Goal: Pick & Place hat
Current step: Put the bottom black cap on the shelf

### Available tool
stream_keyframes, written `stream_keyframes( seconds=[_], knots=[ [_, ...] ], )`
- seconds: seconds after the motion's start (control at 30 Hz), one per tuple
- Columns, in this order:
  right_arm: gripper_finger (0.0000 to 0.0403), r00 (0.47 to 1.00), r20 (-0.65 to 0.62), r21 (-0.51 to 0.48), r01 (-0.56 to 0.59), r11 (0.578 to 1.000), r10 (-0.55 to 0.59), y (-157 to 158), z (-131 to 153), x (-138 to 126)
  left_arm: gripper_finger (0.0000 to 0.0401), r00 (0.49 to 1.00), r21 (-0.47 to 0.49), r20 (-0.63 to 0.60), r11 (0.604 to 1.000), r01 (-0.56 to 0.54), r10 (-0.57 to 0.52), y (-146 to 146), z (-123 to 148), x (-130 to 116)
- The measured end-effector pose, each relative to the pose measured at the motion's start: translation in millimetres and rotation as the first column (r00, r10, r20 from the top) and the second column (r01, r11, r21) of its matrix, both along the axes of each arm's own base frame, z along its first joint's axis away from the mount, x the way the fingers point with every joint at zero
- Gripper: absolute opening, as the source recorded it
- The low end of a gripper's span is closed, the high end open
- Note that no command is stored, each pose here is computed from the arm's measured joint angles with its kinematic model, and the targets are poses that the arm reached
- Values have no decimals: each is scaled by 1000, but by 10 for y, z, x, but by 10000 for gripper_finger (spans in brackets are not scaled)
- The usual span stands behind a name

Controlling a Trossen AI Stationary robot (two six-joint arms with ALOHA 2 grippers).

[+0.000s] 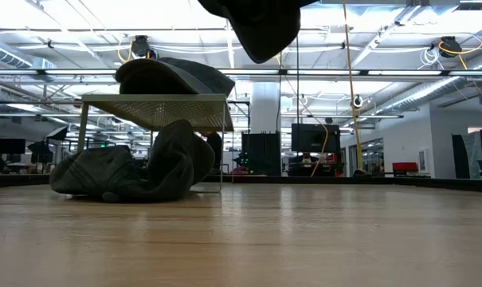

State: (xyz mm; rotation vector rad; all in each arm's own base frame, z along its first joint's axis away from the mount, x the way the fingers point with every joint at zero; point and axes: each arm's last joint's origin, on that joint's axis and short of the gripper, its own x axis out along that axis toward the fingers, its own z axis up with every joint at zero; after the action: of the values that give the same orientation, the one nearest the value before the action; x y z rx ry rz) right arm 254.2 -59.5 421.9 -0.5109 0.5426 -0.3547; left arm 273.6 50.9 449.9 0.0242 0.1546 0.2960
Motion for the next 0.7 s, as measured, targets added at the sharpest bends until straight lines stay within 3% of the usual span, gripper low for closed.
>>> stream_keyframes(
  seconds=[0.3, 0.7],
  knots=[
    [5, 1000, -22, 4, 1, 1000, -1, 2, -20, -9, 257, 997, -19, -73, 1000, -3, 2, 8, -1, 43],
    [5, 1000, -10, 0, -1, 1000, 1, 2, -8, -5, 76, 995, -10, -104, 1000, -1, -1, 7, -26, 36]
  ],
)
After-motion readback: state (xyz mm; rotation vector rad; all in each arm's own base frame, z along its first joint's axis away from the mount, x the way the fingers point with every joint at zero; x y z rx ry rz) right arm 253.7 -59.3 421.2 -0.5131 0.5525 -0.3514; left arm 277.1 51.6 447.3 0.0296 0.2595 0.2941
